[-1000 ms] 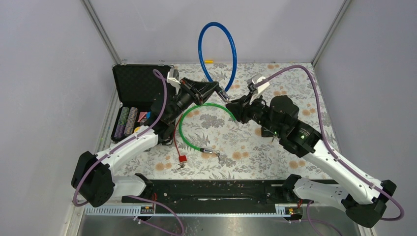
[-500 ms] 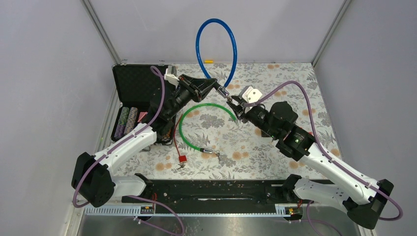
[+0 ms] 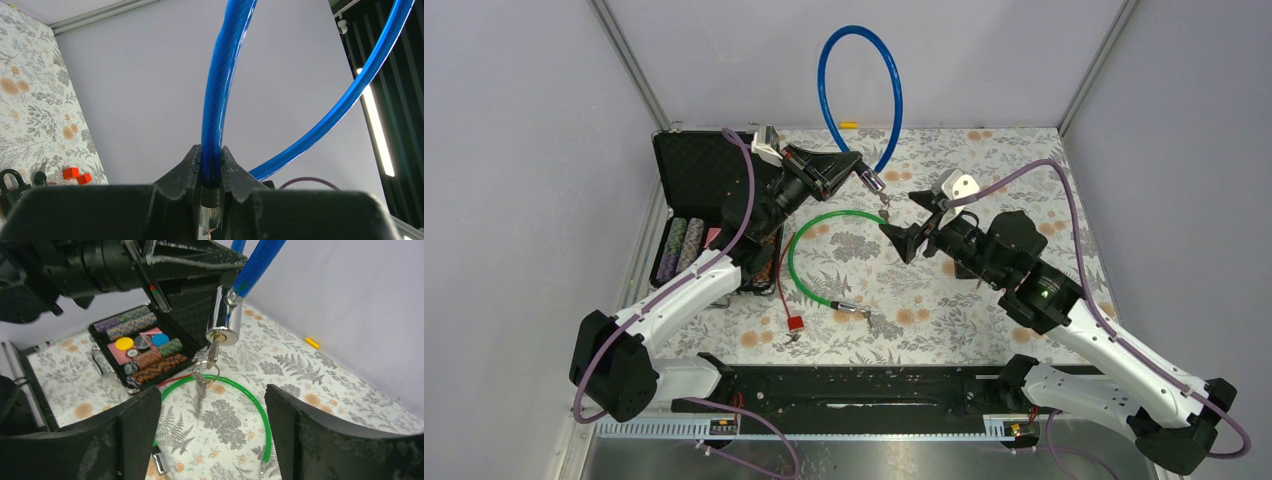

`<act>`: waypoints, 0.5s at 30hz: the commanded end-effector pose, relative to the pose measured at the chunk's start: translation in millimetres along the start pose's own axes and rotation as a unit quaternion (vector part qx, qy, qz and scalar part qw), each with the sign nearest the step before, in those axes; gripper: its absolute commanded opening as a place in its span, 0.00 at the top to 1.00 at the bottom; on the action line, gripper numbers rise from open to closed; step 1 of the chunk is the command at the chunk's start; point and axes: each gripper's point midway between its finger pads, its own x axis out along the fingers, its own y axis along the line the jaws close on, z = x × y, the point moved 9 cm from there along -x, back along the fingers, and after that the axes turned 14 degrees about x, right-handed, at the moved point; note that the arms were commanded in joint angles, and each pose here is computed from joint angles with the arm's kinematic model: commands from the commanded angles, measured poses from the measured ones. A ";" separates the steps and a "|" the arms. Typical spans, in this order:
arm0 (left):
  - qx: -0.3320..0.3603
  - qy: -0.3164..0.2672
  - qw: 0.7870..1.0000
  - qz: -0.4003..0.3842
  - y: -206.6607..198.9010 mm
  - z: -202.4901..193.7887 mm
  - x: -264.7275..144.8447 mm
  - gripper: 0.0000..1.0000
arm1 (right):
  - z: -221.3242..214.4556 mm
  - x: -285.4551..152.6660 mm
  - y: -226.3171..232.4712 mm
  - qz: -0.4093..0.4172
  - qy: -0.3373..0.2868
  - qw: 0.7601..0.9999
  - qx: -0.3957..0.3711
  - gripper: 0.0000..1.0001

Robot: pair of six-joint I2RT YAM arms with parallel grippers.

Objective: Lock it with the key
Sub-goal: Lock the lock.

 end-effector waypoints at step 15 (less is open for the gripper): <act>0.052 -0.023 0.993 -0.106 -42.4 14.1 -8.2 1.00 | 40.0 19.8 12.3 -0.016 -0.043 0.991 0.129 0.55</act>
